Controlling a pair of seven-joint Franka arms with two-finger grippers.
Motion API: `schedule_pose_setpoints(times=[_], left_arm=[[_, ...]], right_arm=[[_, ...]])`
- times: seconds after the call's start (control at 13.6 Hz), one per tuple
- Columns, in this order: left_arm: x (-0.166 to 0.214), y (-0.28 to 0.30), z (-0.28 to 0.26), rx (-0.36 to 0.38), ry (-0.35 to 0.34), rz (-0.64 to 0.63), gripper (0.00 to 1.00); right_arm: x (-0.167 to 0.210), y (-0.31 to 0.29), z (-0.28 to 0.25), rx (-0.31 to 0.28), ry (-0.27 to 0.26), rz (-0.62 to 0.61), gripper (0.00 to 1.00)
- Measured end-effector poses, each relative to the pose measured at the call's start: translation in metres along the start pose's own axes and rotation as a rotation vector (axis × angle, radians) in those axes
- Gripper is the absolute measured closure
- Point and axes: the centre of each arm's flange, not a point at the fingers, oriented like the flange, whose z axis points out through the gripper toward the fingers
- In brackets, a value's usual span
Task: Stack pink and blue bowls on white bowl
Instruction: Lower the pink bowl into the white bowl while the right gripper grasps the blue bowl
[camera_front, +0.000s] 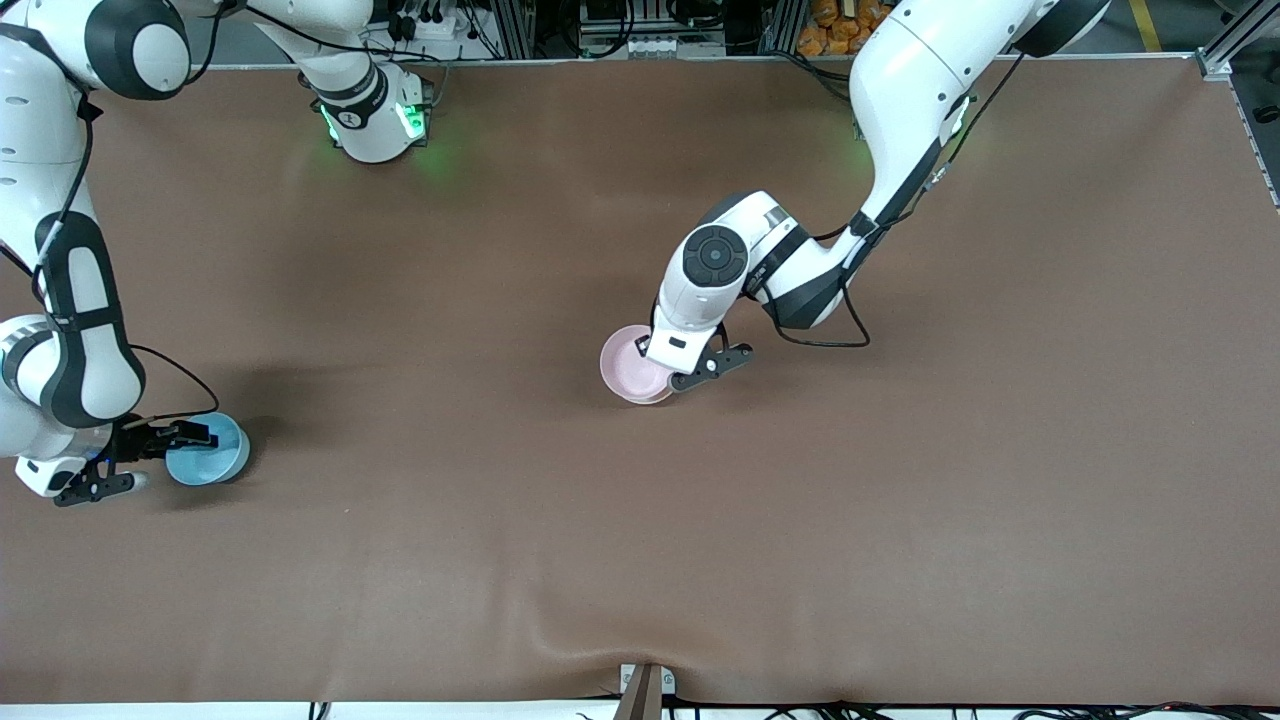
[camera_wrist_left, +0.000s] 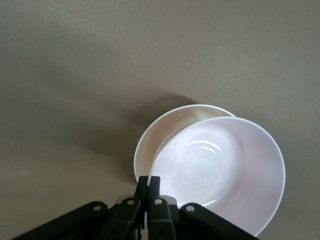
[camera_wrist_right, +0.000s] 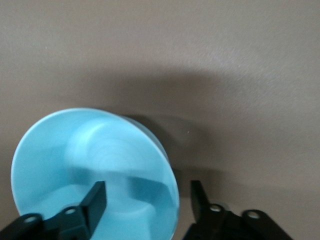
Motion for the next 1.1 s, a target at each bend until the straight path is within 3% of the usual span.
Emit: schedule_pose_setpoints(times=[0.15, 0.44, 0.81, 1.1], left_arm=[[0.001, 0.0, 0.001, 0.001, -0.001, -0.001, 0.91], [0.0, 0.001, -0.001, -0.003, 0.001, -0.008, 0.5], [0.013, 0.002, -0.043, -0.009, 0.034, -0.023, 0.0], [0.029, -0.015, -0.124, 0.002, 0.097, -0.053, 0.0]], right_arm=[[0.004, 0.001, -0.004, -0.016, 0.023, -0.001, 0.52], [0.005, 0.0, -0.005, -0.016, 0.028, -0.003, 0.96], [0.027, -0.023, -0.015, -0.008, 0.062, -0.045, 0.98], [0.071, -0.106, -0.039, 0.062, 0.121, -0.167, 0.98]])
